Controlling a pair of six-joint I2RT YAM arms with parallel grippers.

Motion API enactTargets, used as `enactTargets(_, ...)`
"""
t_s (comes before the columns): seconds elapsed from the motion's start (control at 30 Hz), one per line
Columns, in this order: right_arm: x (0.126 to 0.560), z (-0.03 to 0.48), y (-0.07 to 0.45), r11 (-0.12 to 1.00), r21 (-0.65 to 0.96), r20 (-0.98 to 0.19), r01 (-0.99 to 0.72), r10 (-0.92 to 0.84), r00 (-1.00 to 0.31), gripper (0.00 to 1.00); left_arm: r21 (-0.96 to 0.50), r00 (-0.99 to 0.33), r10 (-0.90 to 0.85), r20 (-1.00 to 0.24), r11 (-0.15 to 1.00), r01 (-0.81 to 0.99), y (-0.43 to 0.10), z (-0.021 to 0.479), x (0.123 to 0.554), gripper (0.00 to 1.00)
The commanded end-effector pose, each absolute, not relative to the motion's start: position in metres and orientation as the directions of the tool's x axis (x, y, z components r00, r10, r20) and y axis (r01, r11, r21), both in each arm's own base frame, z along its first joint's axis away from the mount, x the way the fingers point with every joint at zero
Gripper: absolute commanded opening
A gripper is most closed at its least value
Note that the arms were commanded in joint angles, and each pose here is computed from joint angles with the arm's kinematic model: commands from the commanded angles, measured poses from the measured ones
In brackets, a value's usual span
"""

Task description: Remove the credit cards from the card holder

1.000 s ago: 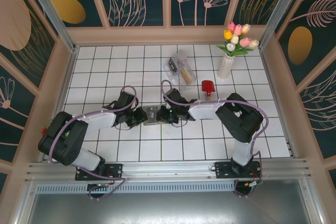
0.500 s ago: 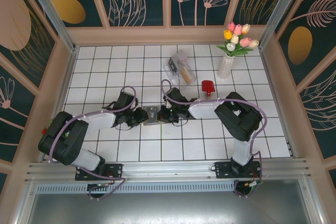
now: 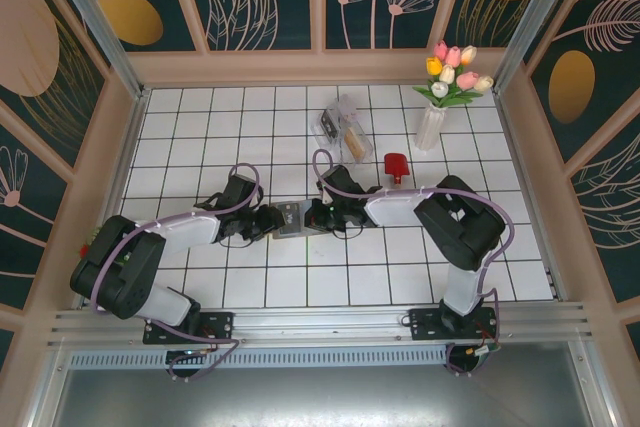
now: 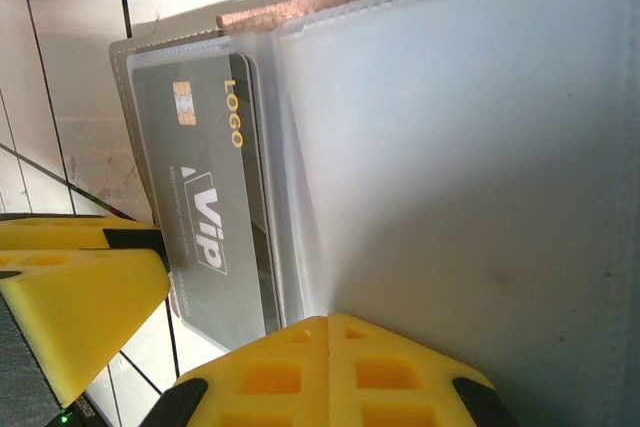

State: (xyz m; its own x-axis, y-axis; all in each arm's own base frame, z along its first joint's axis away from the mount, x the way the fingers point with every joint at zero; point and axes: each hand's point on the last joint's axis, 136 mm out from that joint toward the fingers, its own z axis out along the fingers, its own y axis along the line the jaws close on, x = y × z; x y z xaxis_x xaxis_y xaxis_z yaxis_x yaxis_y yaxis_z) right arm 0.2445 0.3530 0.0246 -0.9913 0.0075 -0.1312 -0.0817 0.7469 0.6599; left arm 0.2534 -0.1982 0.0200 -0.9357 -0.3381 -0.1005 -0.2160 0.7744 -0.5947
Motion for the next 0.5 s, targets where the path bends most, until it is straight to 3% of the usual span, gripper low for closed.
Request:
enactTargets(0.0,0.243,0.025,0.341,0.766,0.636,-0.149,-0.09,0.008,-0.989,0.0,-0.514,-0.937,-0.346,-0.055,0.814,-0.271,-0.183,0.0,0.237,0.3)
enactTargets(0.07,0.243,0.027,0.343,0.759,0.643,-0.153,-0.098,0.002,-0.988,0.0,-0.513,-0.937,-0.345,-0.055,0.815,-0.27,-0.183,-0.001,0.237,0.24)
enactTargets(0.47,0.249,0.054,0.362,0.687,0.708,-0.213,-0.164,-0.013,-0.977,0.04,-0.55,-0.93,-0.325,-0.171,0.815,-0.183,-0.191,0.036,0.264,0.19)
